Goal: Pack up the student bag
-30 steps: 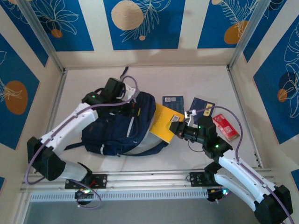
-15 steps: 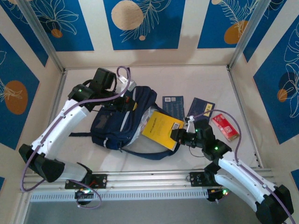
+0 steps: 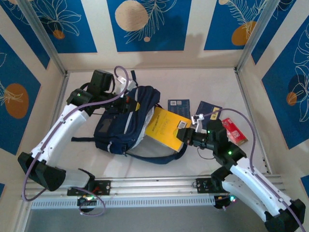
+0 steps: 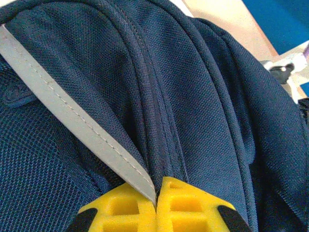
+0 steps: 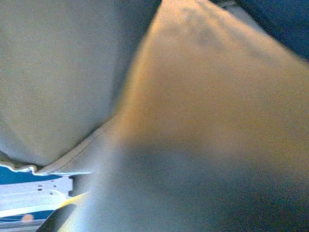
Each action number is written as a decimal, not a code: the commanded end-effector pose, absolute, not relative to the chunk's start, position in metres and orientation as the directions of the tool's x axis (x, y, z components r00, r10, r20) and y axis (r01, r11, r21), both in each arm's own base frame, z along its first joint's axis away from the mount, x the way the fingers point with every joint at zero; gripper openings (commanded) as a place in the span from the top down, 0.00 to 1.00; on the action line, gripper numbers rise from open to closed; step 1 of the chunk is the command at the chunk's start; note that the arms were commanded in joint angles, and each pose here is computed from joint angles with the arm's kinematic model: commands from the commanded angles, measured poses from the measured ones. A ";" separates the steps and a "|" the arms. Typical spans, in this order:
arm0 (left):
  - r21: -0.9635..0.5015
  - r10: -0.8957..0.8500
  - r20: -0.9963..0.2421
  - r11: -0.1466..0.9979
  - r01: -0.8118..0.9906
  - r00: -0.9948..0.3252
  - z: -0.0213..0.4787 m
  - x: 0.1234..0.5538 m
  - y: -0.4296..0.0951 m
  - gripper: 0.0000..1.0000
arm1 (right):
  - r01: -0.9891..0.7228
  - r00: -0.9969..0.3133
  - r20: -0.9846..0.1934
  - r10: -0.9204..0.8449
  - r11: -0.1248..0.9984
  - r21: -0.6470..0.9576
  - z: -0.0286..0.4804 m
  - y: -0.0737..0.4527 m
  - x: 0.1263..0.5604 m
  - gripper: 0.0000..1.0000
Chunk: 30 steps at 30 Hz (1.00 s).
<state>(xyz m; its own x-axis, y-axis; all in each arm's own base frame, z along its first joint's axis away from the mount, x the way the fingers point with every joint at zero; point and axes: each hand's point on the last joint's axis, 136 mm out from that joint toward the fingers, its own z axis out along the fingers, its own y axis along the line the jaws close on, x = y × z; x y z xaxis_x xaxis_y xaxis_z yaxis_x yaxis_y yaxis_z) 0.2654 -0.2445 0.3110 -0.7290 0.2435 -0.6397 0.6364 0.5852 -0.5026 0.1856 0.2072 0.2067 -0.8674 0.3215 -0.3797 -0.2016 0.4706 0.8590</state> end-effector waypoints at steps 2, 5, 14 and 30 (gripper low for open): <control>-0.467 0.165 -0.800 0.432 0.771 -0.577 0.372 0.265 -0.260 1.00 | -0.282 -0.881 -0.354 0.313 0.254 0.925 0.260 0.236 0.185 1.00; -0.475 0.157 -0.800 0.424 0.771 -0.579 0.372 0.265 -0.260 1.00 | -0.295 -0.889 -0.359 0.286 0.242 0.924 0.266 0.251 0.186 1.00; -0.529 0.118 -0.791 0.361 0.768 -0.601 0.376 0.262 -0.264 1.00 | -0.275 -0.911 -0.337 0.237 0.259 0.926 0.241 0.286 0.200 1.00; -0.591 0.048 -0.780 0.271 0.760 -0.623 0.395 0.259 -0.268 1.00 | -0.266 -0.895 -0.384 0.228 0.418 0.869 0.169 0.363 0.249 1.00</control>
<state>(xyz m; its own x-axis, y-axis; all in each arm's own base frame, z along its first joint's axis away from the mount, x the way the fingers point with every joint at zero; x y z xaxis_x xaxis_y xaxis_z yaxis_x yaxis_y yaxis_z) 0.2728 -0.2647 0.3192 -0.7940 0.1075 -0.5984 0.5771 0.4429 -0.6861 0.2246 0.3408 0.1418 -0.9404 0.1727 -0.2930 -0.1834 0.4681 0.8644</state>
